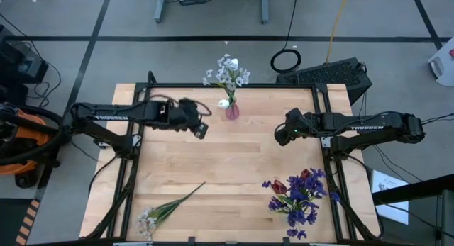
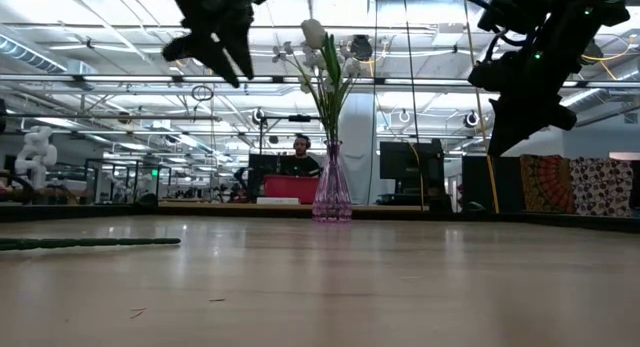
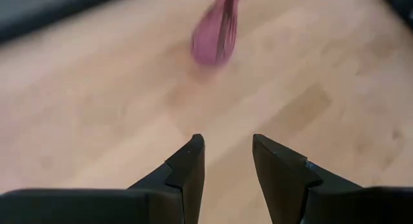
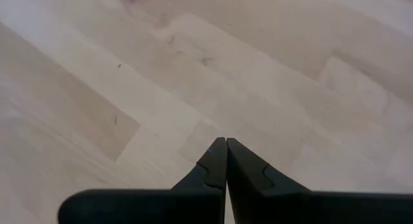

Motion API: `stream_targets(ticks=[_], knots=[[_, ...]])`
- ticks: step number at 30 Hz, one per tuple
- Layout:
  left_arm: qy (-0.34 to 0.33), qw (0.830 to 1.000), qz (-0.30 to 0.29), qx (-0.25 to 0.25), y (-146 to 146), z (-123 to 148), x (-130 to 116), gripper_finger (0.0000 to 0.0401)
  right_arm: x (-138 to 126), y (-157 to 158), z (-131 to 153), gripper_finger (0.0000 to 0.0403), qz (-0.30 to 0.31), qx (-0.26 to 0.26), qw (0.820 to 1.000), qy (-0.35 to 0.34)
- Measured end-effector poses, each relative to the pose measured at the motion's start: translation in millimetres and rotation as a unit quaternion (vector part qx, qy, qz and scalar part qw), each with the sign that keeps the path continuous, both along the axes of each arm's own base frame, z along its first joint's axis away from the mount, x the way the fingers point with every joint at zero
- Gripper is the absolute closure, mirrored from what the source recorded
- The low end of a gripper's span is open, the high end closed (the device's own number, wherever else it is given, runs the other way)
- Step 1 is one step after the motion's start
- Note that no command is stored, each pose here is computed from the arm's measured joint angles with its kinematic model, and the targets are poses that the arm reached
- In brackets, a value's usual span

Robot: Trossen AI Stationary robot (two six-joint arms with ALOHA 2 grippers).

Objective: Sort flowers into vase by color
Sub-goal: Put the white flowers into the pink vase

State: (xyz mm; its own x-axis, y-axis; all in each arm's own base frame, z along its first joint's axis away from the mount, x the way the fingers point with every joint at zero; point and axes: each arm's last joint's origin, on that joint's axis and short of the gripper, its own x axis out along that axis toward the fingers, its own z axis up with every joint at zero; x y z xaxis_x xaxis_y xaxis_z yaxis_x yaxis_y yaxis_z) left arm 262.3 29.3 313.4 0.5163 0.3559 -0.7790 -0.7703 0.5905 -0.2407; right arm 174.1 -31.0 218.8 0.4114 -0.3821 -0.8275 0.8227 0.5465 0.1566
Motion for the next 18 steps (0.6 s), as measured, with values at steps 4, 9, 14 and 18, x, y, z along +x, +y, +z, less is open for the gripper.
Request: stream_targets(ticks=[4,9,14,18], knots=[[0.024,0.999,0.019,-0.043,-28,-5,-7,0.0264,1,0,0,0.0403,0.022,-0.012,1.000,0.005],[0.044,0.995,0.039,-0.081,-68,-12,-16,0.0264,2,0,1,0.0403,0.052,-0.030,0.998,0.012],[0.096,0.988,0.022,-0.117,-100,-23,-23,0.0264,2,0,1,0.0403,0.073,-0.041,0.996,0.020],[0.153,0.976,-0.023,-0.155,-123,-35,-23,0.0264,2,0,1,0.0403,0.084,-0.047,0.995,0.025]])
